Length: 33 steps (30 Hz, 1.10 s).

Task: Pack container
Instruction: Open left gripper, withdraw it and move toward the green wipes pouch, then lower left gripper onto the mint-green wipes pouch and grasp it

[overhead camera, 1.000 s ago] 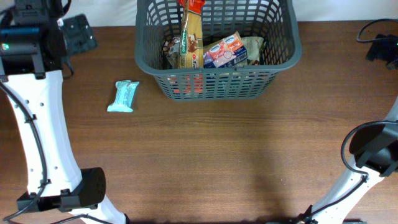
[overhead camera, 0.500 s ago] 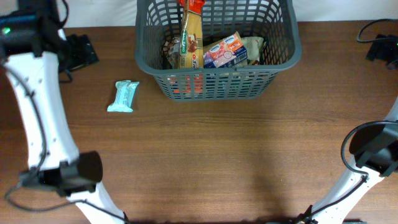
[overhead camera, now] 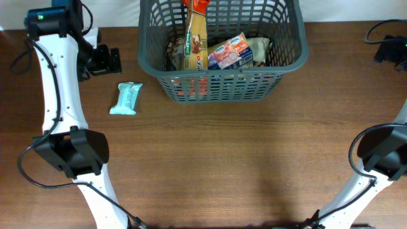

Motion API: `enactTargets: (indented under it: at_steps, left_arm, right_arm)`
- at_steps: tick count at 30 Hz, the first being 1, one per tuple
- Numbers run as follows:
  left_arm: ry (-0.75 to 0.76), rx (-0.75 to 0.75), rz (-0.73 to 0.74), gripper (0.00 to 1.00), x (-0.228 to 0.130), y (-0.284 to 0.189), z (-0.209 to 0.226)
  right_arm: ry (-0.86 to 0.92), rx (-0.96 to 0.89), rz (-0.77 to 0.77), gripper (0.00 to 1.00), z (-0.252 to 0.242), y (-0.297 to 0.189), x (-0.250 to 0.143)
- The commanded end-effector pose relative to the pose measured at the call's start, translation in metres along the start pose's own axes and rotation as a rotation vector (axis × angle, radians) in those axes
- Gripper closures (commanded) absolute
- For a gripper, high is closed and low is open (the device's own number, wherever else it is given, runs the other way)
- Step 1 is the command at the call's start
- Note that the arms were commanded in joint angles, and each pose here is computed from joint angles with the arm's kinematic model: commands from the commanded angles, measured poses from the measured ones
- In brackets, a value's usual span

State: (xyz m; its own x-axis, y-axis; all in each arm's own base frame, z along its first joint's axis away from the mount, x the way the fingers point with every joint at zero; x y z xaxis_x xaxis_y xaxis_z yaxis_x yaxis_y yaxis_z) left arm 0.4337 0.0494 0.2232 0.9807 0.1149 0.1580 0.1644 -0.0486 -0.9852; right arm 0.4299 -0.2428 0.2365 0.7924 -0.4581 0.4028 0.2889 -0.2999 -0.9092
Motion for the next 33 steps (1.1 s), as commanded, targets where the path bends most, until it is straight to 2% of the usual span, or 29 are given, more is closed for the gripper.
enactTargets:
  at_steps: [1, 18, 33]
  left_arm:
    - [0.073, -0.075, 0.046, 0.0, 0.002, 0.021, -0.008]
    - [0.094, -0.124, 0.227, 0.0, 0.002, 0.111, -0.007]
    - [0.133, -0.132, 0.23, 0.0, 0.006, 0.13, -0.006]
  right_arm:
    - [0.012, 0.002, -0.005, 0.01, 0.0, -0.001, 0.001]
    - [0.012, 0.002, -0.005, 0.01, 0.0, -0.001, 0.001]
    - [0.012, 0.002, -0.005, 0.01, 0.0, -0.001, 0.001]
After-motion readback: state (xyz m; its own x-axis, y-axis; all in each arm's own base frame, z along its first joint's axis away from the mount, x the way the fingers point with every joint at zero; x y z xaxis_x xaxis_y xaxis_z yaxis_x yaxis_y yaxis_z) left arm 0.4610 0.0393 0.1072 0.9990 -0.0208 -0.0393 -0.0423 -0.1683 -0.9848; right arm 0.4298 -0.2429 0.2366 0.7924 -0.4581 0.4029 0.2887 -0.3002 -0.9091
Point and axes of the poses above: each gripper's point midway between its finger pads, its own y axis out along the fingers, its own z axis along the line the jaws close on, x = y × z, the point moved 2 cm from there along -y, back along the fingers, and after that the axes turned 1 degree about y, right-handed, at the moved point
